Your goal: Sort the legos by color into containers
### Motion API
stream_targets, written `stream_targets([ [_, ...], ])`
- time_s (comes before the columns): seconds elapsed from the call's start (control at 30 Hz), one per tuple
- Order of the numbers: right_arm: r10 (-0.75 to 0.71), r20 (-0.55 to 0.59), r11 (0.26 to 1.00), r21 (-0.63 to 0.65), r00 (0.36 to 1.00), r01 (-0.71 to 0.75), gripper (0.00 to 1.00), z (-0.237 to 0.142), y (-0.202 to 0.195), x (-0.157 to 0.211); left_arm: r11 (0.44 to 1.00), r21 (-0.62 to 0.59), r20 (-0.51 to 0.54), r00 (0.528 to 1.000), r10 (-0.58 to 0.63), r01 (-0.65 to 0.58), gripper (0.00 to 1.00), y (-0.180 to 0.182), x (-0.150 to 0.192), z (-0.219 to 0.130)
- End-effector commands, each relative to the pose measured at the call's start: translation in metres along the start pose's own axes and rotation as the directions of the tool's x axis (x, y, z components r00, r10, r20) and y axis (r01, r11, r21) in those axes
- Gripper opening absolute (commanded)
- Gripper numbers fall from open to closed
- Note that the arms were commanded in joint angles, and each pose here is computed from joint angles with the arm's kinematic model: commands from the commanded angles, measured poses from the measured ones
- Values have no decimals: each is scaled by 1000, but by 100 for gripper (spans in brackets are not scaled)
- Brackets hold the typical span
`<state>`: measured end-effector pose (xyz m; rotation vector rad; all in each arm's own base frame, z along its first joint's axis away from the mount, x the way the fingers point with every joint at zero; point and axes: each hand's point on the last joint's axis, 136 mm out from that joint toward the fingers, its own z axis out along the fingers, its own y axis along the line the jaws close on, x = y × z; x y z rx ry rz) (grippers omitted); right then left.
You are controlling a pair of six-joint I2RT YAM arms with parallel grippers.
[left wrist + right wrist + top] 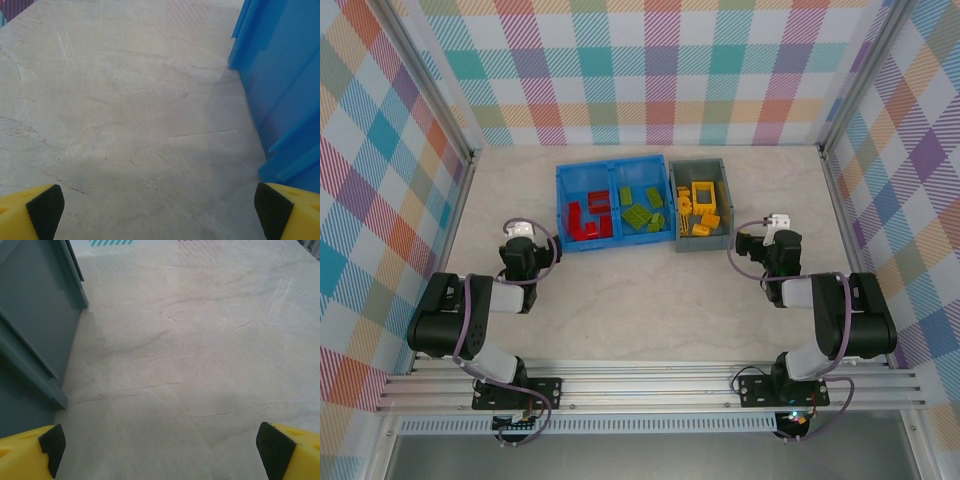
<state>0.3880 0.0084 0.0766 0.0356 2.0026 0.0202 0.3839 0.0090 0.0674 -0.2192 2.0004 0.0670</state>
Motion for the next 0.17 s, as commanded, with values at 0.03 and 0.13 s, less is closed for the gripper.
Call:
stream_targets([
  [0.03,18,50,1000,-23,999,-17,100,2,2,-16,1000,29,46,999,-5,3,100,-4,-16,2],
  [0.13,18,49,1000,-22,999,-17,100,2,2,-16,1000,29,47,999,-5,4,100,-4,-16,3],
])
